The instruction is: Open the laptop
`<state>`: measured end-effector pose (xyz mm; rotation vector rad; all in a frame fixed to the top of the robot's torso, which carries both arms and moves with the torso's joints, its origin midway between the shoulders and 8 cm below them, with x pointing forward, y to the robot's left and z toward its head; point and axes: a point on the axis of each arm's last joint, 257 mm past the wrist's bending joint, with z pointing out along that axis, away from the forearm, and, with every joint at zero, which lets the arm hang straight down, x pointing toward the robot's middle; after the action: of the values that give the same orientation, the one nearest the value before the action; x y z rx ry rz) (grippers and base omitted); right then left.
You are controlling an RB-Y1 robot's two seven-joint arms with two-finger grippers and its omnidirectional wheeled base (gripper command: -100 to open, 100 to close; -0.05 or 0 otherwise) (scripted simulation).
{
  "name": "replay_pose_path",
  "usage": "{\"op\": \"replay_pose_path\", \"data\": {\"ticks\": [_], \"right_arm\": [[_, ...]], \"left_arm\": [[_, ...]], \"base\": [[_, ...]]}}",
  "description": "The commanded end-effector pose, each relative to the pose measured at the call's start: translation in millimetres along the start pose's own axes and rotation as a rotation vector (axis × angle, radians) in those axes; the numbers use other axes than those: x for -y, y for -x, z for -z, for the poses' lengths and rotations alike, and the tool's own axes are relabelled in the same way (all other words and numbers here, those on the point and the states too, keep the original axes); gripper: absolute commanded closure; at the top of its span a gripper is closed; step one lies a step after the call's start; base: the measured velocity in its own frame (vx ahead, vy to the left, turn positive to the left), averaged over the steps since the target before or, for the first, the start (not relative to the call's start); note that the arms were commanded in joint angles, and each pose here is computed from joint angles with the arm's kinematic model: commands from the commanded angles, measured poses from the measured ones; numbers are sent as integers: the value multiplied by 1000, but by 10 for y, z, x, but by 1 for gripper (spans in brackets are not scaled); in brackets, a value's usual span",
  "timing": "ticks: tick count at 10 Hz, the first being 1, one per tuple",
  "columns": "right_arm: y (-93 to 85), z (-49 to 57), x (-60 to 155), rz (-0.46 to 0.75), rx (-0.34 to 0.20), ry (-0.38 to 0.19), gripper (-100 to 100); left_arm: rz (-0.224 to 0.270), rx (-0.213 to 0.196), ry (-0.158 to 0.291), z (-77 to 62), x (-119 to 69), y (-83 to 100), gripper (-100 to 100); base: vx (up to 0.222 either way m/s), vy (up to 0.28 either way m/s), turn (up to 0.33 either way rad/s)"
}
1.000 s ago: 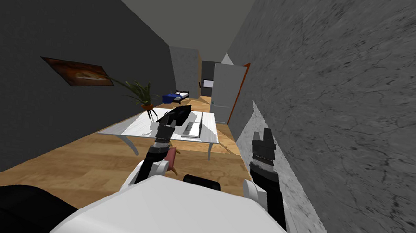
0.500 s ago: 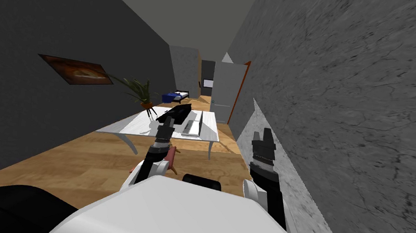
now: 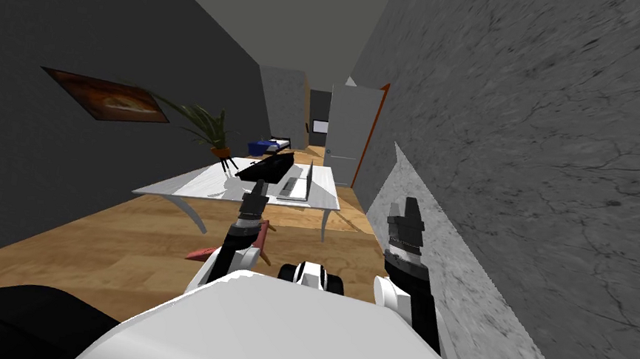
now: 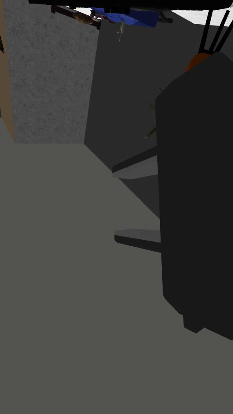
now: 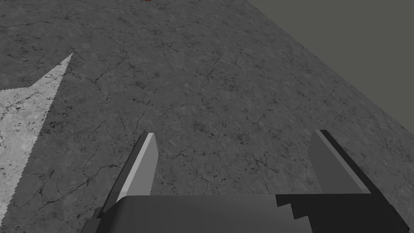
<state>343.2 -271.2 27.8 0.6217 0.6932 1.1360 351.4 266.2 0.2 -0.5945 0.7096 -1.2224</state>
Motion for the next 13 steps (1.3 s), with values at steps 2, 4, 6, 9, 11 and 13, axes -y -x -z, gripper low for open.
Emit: {"op": "replay_pose_path", "data": {"ticks": [2, 4, 6, 9, 11, 13], "right_arm": [[0, 1, 3, 0, 0, -1, 0], [0, 1, 3, 0, 0, -1, 0], [-1, 1, 3, 0, 0, -1, 0], [-1, 1, 3, 0, 0, -1, 0], [-1, 1, 3, 0, 0, -1, 0], [-1, 1, 3, 0, 0, -1, 0]], "left_arm": [[-43, -61, 24, 12, -96, -48, -100], [-101, -102, 81, 34, -302, -51, -100], [-129, -111, 115, 48, -424, -34, -100], [-195, -122, 204, 98, -728, 34, -100], [-230, -126, 253, 133, -892, 81, -100], [-274, -134, 311, 183, -1085, 146, -100]], "base": [[24, -33, 1], [69, -78, 1], [88, -84, 5], [87, -107, 2], [89, -96, 1], [94, -104, 3]]}}
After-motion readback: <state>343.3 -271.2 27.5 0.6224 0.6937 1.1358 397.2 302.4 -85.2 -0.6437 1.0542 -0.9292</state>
